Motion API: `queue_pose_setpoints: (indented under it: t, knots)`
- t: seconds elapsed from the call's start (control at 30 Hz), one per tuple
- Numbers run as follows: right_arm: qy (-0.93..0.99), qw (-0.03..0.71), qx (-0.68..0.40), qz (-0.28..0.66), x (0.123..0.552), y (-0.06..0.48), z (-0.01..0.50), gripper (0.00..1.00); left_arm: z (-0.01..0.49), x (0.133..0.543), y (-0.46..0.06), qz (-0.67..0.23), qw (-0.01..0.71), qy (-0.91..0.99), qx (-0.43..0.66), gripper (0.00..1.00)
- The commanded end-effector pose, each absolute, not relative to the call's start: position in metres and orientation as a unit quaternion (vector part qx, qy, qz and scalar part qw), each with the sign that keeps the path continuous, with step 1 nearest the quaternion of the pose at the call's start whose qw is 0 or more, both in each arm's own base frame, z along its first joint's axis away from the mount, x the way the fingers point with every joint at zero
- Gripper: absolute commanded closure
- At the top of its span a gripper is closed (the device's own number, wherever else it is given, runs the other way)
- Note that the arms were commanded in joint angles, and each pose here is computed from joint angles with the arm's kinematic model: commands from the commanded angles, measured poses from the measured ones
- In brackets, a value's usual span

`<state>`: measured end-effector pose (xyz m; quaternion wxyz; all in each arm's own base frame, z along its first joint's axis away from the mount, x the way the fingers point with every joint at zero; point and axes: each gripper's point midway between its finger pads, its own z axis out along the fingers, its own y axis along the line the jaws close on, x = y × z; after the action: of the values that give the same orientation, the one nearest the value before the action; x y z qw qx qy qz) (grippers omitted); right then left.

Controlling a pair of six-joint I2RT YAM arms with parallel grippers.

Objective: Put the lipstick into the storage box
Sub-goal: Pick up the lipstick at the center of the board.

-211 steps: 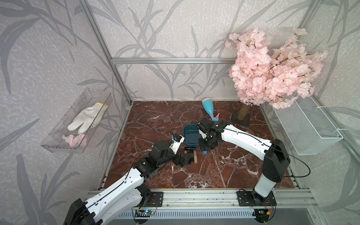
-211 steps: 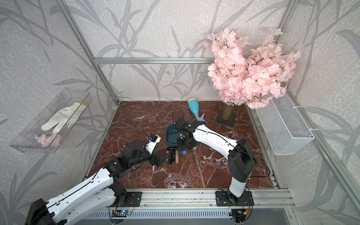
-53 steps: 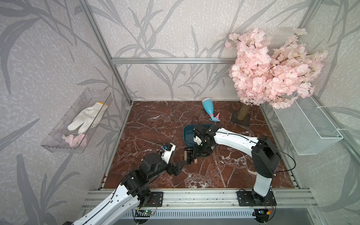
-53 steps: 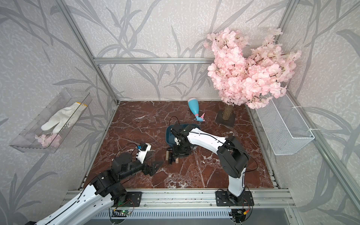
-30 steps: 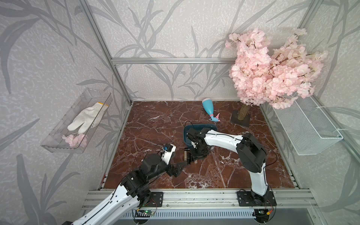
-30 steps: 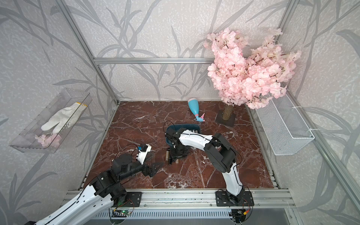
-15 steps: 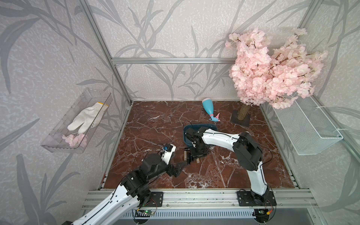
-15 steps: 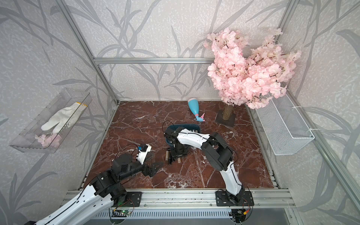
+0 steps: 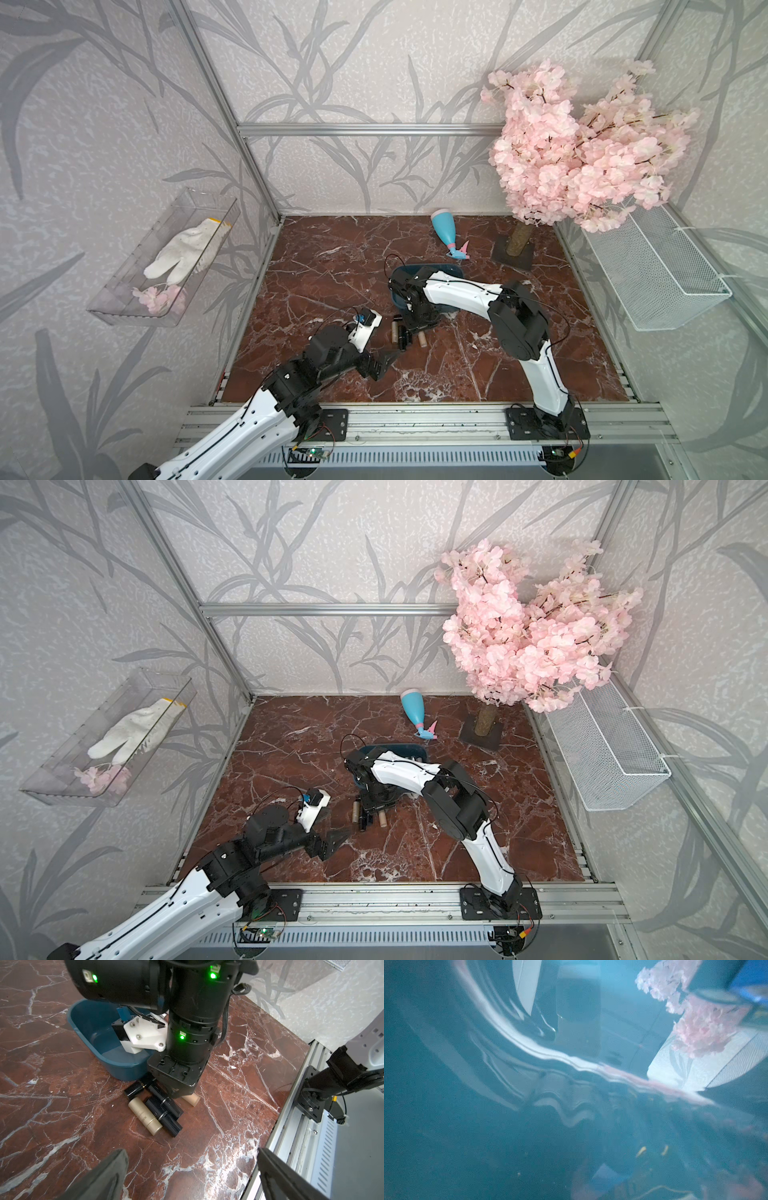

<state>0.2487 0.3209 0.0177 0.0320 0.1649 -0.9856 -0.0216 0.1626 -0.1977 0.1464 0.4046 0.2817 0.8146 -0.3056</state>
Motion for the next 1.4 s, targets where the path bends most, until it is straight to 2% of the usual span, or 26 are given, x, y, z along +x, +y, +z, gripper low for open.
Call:
queue_pose_setpoints:
  t: [0.0,0.07,0.27,0.83,1.37]
  knots:
    - [-0.984,0.033,0.173,-0.006,0.248,0.317,0.019,0.71,0.162,0.160,-0.205,-0.311,0.410,0.797,0.315,0.00]
    - [-0.984,0.032,0.173,-0.005,0.248,0.315,0.021,0.76,0.162,0.160,-0.206,-0.310,0.410,0.796,0.319,0.00]
    - [-0.985,0.031,0.168,-0.012,0.241,0.310,0.031,0.79,0.162,0.162,-0.208,-0.311,0.413,0.794,0.319,0.00]
    - [-0.986,0.015,0.152,-0.061,0.211,0.285,0.082,0.80,0.167,0.169,-0.222,-0.330,0.415,0.786,0.318,0.00]
    - [-0.986,-0.025,0.126,-0.108,0.241,0.274,0.130,0.80,0.188,0.189,-0.236,-0.341,0.427,0.785,0.293,0.00]
